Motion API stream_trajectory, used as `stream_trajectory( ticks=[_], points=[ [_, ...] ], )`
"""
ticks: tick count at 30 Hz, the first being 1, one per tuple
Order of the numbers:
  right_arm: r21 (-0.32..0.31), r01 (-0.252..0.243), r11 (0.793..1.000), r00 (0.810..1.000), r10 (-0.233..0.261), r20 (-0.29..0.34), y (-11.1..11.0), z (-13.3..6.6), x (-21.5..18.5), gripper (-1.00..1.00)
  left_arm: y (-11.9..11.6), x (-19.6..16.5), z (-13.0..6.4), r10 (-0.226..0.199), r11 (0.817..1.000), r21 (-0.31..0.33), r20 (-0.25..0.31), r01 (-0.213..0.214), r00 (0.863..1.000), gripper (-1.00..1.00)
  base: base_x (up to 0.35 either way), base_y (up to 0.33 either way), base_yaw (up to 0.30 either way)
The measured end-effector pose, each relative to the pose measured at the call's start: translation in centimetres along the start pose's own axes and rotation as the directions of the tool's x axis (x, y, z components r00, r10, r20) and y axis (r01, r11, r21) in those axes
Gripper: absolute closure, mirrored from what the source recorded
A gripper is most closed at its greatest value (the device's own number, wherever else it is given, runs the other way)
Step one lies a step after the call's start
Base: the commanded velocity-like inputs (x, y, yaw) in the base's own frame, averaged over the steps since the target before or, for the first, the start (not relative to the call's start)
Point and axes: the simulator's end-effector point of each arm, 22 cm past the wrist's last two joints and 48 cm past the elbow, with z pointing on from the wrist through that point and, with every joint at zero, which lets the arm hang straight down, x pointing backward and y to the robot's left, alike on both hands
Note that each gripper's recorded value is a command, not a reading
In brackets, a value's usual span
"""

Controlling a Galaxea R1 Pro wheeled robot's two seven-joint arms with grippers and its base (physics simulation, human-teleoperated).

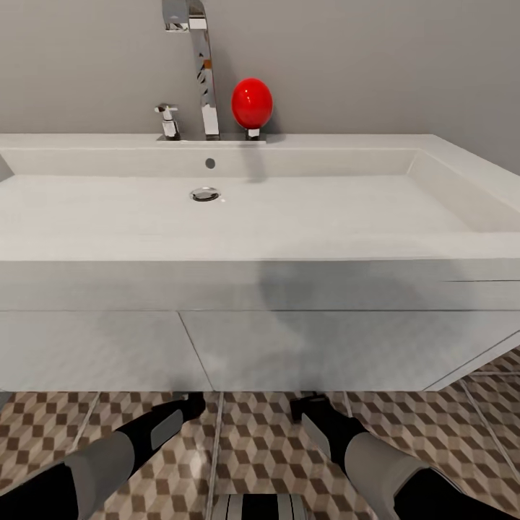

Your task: Take the four mousetraps from the cabinet in the bathroom and place them on the bathroom floor. Make sure all four end up on the same floor surface, and ensure that at least two of them are either under or directly next to the same bathroom sink.

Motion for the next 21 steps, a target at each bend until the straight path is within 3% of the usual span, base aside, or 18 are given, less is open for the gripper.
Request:
stream_trajectory(
  ticks=[21],
  points=[
    [0.003,-0.001,1.000,1.000,0.001,0.010,-0.3,0.0,-0.7,1.00,-0.1,-2.1,-0.1,0.003,1.000,-0.002,0.027,-0.002,1.000,1.00,0.000,0.000,0.000]
  ],
)
